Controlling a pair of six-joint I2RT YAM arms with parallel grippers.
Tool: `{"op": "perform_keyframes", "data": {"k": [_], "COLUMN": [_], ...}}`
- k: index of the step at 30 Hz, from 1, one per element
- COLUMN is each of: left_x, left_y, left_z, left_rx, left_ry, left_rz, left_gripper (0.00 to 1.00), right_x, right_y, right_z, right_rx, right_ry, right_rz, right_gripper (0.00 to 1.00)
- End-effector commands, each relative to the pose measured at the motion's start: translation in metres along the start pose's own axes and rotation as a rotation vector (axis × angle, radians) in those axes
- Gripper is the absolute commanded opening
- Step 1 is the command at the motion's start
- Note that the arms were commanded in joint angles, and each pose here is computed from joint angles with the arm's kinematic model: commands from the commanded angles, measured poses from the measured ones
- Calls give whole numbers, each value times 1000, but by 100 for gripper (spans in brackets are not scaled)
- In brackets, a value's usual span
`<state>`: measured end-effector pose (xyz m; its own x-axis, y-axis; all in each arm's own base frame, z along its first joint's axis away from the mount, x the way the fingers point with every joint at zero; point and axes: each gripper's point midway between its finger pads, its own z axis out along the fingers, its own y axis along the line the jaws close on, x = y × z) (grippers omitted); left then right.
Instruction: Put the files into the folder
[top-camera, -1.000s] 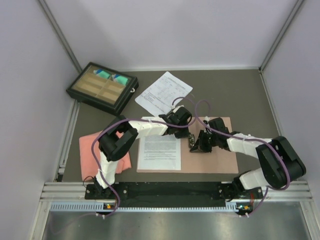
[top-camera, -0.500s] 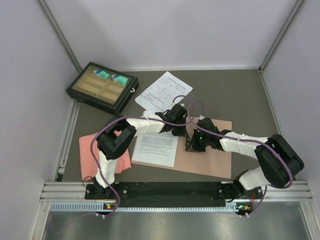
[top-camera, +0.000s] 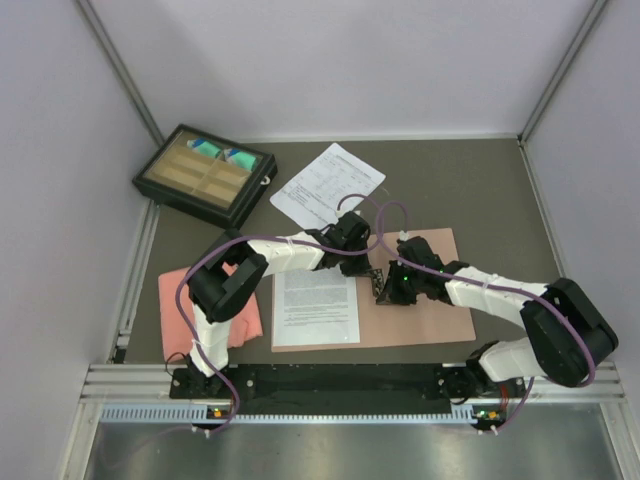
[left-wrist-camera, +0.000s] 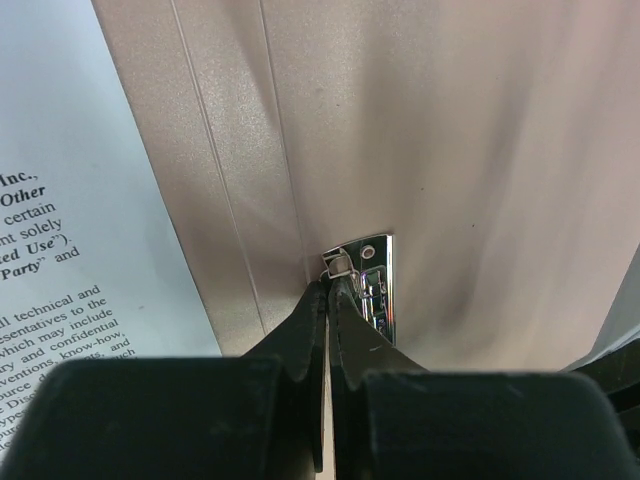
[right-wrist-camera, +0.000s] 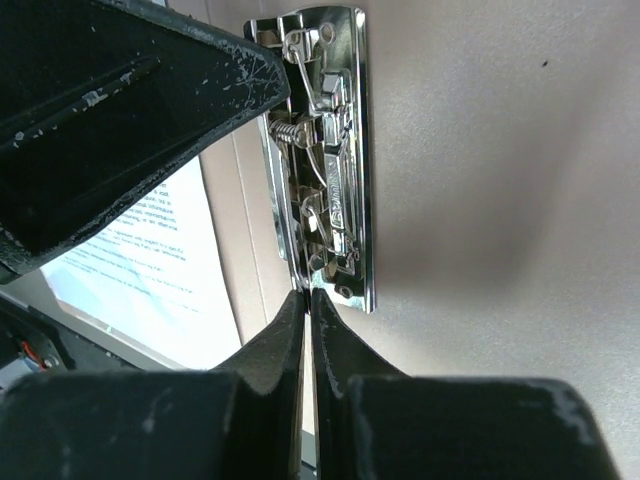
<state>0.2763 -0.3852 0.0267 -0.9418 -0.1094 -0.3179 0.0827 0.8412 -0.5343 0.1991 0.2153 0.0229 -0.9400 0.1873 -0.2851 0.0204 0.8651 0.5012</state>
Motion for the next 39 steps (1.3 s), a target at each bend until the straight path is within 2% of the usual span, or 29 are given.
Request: {"op": "perform_keyframes", "data": {"k": [1,4,7,8,15,19,21,22,25,27,29,30,31,32,39], "left_x": [14,14,10,9,10,12,14,13,14,13,13,13,14,13,13], "left_y": [18,22,32,34,33,32,33,31,27,27,27,27,28,28,27], "left_z": [-10,-11,-11,-12,-16,-17,-18,-17,-16,-16,-16,-16,-15,-16,-16], "left_rx": [-86,-101,-123,-121,-81,-62,-58,-47,-35,-34,-37,-37,-40,-43,-47], "left_ry": [43,37,36,40,46,27,22,17,27,28,27,27,29,27,25], "left_rz": [3,9,22,27,-25,-93,-114,-130,-135,-133,-133,-133,-132,-131,-131], "left_gripper": [0,0,0,0,0,0,0,0,0,0,0,0,0,0,0], "right_x": [-5,12,27,32,33,9,-4,-6,-8,-4,-5,-1,0,1,4], "right_y": [-30,-54,-99,-105,-87,-25,-3,7,15,12,13,11,11,10,15], "right_z": [1,9,5,7,26,21,14,12,10,14,16,17,18,18,19], "right_rx": [136,213,443,464,360,76,2,-52,-106,-100,-120,-126,-128,-127,-176], "right_ry": [-9,34,46,57,64,14,-7,4,8,26,25,38,38,37,43], "right_rz": [-39,9,86,87,60,-26,-50,-60,-64,-64,-60,-53,-49,-49,-53], "right_gripper": [0,0,0,0,0,0,13,23,33,33,28,24,14,11,10]}}
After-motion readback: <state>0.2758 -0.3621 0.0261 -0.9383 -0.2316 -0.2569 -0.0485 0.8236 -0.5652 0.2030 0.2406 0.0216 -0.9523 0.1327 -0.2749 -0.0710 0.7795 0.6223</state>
